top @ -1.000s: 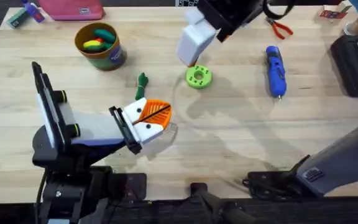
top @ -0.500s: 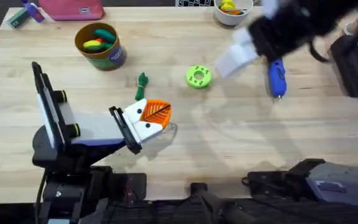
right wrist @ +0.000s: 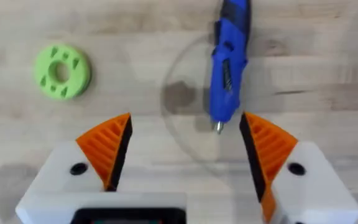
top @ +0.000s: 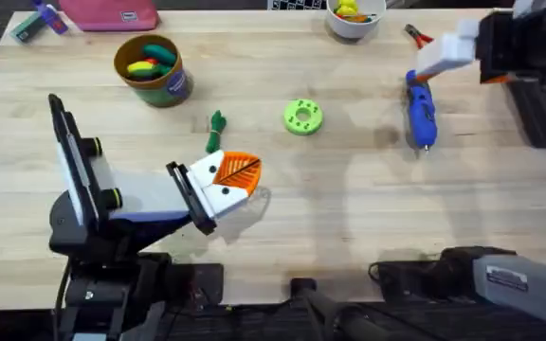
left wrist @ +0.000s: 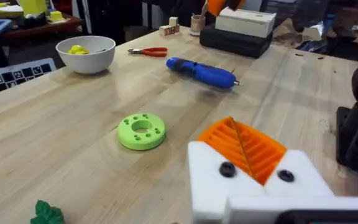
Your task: Pick up the gripper from the table and insert it into the empty holder that is missing its gripper. Then pick up a screw, insert it into the mounting hole, and use the screwdriver to tighten it. Finally, clean up the table by picking up the vegetable and placing it into the bucket.
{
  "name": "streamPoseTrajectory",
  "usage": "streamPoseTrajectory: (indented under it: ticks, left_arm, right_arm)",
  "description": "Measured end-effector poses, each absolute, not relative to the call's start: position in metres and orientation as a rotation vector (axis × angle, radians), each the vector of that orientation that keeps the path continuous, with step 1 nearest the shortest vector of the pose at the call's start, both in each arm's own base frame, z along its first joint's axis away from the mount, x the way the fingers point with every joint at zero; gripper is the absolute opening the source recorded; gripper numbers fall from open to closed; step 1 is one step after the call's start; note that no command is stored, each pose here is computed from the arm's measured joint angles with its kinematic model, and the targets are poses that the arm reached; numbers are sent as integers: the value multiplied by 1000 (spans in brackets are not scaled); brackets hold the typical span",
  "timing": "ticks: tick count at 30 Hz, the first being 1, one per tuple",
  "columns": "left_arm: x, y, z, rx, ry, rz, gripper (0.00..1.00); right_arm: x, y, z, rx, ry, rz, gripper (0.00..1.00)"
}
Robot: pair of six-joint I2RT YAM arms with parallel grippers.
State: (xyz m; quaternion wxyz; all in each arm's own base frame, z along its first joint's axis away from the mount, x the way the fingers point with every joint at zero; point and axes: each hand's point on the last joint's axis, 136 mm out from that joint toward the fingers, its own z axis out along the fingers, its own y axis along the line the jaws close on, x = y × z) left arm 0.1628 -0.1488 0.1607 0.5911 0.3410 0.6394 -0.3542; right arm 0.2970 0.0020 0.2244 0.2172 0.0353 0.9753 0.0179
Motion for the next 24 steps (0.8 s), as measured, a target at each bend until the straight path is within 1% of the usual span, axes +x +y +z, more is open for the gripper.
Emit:
streamPoseTrajectory:
  ticks: [5,10,17,20,24]
  left_arm:
    - [163,-149,161,793,1488,-824,16]
    - [163,-149,161,794,1488,-824,16]
    - [163,-149,161,793,1488,-824,16]
    - [163,-149,161,793,1488,-824,16]
    - [163,-149,161,793,1488,-824,16]
  right_arm:
    - [329,-21,205,196,2698,25,994]
    - [358,-36,176,243,2716,11,989]
    - [375,-44,127,259,2855,-31,981]
    - [376,-49,106,250,2915,-49,981]
    - [383,-57,89,262,2928,-60,981]
